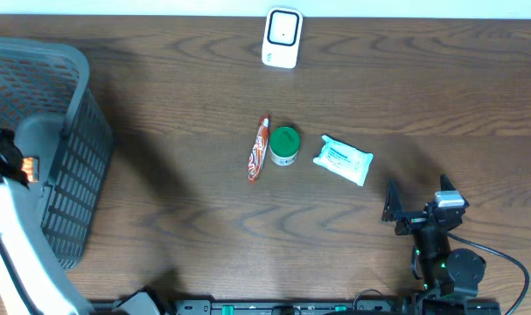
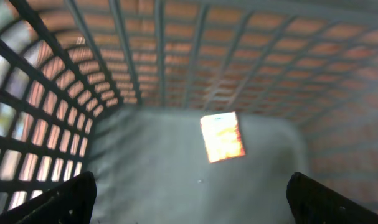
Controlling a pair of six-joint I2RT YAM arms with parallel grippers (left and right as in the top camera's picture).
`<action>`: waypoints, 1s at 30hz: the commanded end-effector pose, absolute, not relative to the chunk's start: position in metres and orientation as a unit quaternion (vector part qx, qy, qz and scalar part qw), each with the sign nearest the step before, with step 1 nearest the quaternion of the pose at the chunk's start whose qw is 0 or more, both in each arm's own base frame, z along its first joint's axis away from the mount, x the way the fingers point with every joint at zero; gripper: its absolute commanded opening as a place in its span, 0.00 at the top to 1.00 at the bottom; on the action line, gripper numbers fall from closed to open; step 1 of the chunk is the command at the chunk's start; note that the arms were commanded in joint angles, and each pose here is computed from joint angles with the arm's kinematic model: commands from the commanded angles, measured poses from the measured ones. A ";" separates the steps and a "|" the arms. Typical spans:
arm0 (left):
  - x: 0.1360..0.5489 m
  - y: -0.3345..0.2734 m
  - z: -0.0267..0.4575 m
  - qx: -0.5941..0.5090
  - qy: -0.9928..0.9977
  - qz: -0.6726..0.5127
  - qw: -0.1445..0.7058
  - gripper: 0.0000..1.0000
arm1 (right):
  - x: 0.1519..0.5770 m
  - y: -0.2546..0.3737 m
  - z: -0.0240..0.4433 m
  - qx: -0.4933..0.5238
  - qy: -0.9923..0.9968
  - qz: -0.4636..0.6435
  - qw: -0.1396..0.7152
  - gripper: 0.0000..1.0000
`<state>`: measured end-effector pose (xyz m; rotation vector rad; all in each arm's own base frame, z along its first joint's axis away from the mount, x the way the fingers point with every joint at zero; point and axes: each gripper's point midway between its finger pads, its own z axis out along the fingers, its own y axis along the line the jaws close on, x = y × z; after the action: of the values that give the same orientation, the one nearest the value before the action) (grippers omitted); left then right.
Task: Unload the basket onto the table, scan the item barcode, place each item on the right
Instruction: 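Return the left gripper into the basket above the Kleenex pack, then grasp the Kleenex pack with the left gripper and lift toward scanner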
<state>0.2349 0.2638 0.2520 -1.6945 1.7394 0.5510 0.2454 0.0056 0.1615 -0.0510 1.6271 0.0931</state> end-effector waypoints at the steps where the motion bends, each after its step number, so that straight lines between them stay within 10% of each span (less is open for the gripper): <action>1: 0.239 0.275 0.220 -0.685 0.642 0.200 0.280 0.02 | 0.245 0.007 0.161 -0.019 0.727 0.047 0.685 0.01; 30: 0.329 0.333 0.042 -0.745 0.600 0.159 0.245 0.02 | 0.245 0.007 0.161 -0.019 0.727 0.047 0.685 0.01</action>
<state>0.3259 0.3304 0.0564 -2.0110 1.6389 0.4463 0.2454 0.0056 0.1614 -0.0510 1.6275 0.0932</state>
